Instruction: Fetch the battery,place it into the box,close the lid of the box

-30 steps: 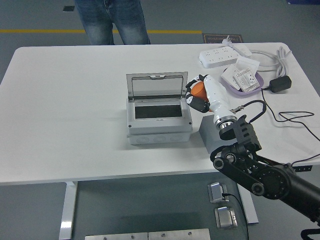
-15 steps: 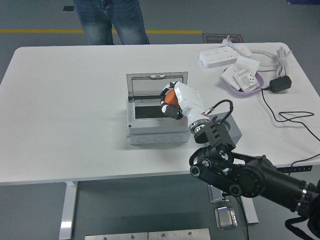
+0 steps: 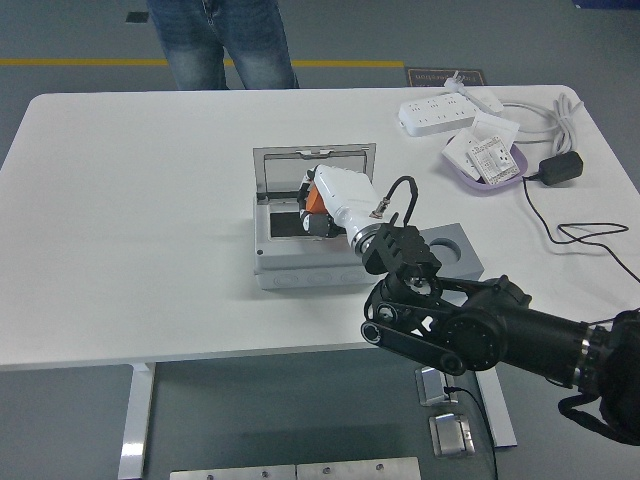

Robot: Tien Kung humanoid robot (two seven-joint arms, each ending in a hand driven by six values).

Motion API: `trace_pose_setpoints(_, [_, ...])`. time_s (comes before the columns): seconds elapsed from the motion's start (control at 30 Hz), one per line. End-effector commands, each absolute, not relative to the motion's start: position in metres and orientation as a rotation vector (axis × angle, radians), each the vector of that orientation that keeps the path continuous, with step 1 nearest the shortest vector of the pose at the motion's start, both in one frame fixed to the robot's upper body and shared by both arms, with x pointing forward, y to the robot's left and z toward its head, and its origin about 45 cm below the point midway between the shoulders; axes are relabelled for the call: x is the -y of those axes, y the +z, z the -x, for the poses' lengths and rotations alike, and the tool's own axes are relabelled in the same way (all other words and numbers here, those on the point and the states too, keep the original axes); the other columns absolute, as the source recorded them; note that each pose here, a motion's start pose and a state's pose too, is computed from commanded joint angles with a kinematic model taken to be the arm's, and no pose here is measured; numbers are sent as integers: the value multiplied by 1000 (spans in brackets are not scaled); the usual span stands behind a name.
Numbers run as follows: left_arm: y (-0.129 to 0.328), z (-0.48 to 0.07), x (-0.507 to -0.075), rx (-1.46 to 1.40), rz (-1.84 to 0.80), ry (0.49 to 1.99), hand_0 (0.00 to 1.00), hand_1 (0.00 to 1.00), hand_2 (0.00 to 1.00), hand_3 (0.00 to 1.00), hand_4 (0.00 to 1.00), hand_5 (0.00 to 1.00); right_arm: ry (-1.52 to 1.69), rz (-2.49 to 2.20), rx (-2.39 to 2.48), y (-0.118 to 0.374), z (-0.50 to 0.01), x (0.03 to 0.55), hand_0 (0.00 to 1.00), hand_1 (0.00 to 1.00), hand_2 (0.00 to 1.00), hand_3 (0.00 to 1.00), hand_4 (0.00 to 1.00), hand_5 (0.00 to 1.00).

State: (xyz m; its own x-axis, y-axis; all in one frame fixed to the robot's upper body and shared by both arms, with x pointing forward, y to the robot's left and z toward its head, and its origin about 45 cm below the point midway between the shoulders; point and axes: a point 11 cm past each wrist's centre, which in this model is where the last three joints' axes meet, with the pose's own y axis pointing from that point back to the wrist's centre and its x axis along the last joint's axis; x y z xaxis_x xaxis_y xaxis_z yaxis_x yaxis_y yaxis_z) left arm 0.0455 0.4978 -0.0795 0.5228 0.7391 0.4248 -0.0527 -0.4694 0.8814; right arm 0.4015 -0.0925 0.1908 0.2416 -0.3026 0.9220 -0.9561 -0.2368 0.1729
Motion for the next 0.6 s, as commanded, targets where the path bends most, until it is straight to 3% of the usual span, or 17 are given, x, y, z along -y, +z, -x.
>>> trace_pose_setpoints(0.6, [-79, -44, -499, -576, -1838, 1047, 638, 705, 627, 596, 590, 428, 1062, -1620, 979, 201, -409, 73, 122, 229, 255, 273, 2, 2])
